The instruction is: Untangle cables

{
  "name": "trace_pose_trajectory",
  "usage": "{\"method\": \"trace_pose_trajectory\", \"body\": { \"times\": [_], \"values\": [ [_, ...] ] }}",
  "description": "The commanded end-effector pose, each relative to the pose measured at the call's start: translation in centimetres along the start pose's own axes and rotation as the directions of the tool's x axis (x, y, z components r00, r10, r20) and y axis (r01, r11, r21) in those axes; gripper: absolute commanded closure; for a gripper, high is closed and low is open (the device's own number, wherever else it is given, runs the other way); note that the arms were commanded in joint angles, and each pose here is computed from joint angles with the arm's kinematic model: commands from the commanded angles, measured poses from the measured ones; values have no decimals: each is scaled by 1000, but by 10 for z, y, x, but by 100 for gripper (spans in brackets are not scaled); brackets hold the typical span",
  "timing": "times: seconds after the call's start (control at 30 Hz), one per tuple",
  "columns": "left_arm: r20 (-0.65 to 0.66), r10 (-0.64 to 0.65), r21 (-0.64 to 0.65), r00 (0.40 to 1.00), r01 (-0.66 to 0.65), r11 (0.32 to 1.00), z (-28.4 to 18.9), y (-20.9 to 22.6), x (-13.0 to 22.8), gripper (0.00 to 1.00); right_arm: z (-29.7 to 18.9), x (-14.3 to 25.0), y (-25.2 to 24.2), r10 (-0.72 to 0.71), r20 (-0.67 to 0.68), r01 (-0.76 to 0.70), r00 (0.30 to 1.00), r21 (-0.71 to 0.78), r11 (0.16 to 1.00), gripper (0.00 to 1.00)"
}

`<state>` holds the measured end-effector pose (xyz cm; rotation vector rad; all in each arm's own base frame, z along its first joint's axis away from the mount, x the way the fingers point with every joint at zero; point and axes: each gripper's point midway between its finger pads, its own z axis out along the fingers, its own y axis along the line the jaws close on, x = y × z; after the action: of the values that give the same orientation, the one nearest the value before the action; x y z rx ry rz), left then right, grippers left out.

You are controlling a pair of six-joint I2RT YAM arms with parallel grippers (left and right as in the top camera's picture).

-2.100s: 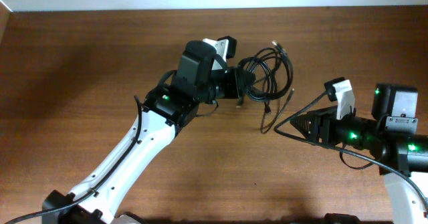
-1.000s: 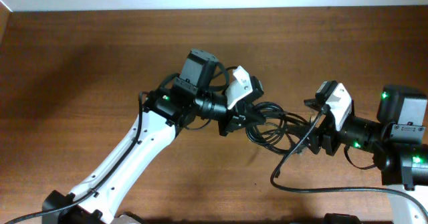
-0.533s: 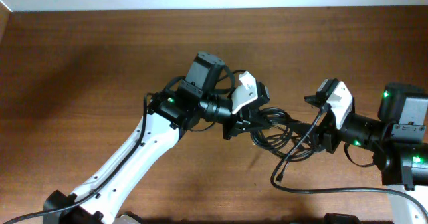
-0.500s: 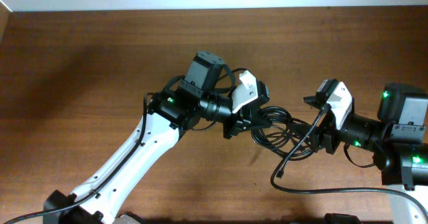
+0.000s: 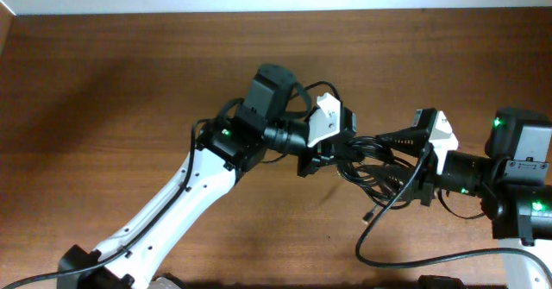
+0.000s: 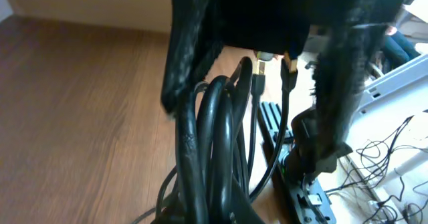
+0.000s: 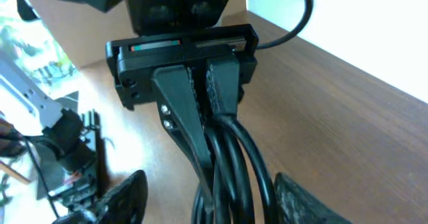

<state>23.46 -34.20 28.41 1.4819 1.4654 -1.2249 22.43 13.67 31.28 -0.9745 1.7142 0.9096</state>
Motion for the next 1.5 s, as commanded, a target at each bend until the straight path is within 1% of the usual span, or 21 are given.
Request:
{"method": "trace_pose_trajectory", "body": {
  "times": [0.0, 0.07, 0.13, 0.27, 0.33, 0.4, 0.43, 0.47, 0.5, 0.53, 0.63, 0.73, 0.87, 0.93, 0.97, 1.0, 1.1, 1.2, 1.27, 1.3, 1.47],
  "values": [
    [46, 59, 50, 997, -62, 997, -2, -13, -16, 100, -2, -8, 5, -11, 21, 11, 1000, -21, 1000, 54],
    [50, 66, 49, 997, -69, 996, -2, -13, -17, 100, -1, -6, 3, -3, 13, 3, 1000, -16, 1000, 64],
    [50, 66, 48, 997, -68, 997, -2, -13, -17, 100, 0, -4, 0, 5, 6, -5, 1000, -12, 1000, 94],
    [49, 58, 48, 997, -60, 997, -2, -13, -17, 96, 1, -3, -2, 16, 2, -16, 1000, -14, 1000, 96],
    [49, 58, 47, 997, -60, 997, -2, -13, -17, 87, 1, -2, -3, 15, 0, -15, 1000, -11, 1000, 96],
    [49, 58, 48, 997, -60, 997, -2, -13, -17, 85, 1, -2, -3, 13, 0, -13, 1000, -10, 1000, 96],
    [49, 58, 47, 997, -60, 997, -2, -13, -17, 76, 1, -2, -4, 13, -2, -13, 1000, -7, 1000, 96],
    [48, 48, 48, 998, -50, 998, -2, -13, -16, 53, 1, -1, -5, 14, -5, -14, 1000, -3, 1000, 96],
    [48, 29, 48, 998, -31, 998, -2, -13, -17, 11, 1, -1, -6, 14, -9, -14, 1000, 4, 1000, 96],
    [47, 6, 48, 999, -9, 999, -3, -12, -17, 1, 1, 0, -7, 13, -14, -12, 1000, 11, 1000, 96],
    [35, -99, 36, 994, 98, 995, -6, -8, -13, 1, 1, -2, -13, 23, -13, -23, 1000, 38, 999, 96],
    [23, -215, 16, 976, 215, 976, -14, -1, -7, 1, -1, -2, -33, 101, -27, -96, 995, 139, 986, 96],
    [23, -374, -21, 927, 375, 927, -27, 10, 2, 1, -3, -9, -43, 147, 3, -145, 989, 181, 973, 96],
    [28, -471, -33, 882, 472, 881, -32, 14, 5, 1, -4, -16, -47, 178, 36, -181, 983, 190, 965, 96],
    [29, -486, -38, 873, 487, 872, -32, 15, 5, 1, -4, -18, -45, 170, 44, -175, 984, 174, 969, 96],
    [34, -535, -75, 844, 536, 841, -33, 21, 8, 1, -3, -24, -38, 157, 61, -163, 986, 129, 978, 96],
    [54, -621, -139, 782, 622, 771, -34, 32, 14, 1, -2, -31, -28, 137, 86, -143, 987, 64, 988, 96],
    [72, -687, -149, 723, 689, 709, -34, 34, 15, 1, -3, -35, -23, 125, 99, -129, 987, 34, 991, 96],
    [85, -736, -154, 672, 739, 656, -34, 36, 16, 1, -3, -38, -23, 109, 107, -113, 988, 29, 993, 96],
    [96, -769, -172, 632, 772, 613, -33, 38, 19, 1, -3, -41, -21, 97, 115, -100, 989, 18, 995, 96],
    [133, -817, -239, 562, 818, 524, -28, 44, 26, 1, -4, -49, -16, 52, 143, -50, 988, -15, 999, 96]
  ]
}}
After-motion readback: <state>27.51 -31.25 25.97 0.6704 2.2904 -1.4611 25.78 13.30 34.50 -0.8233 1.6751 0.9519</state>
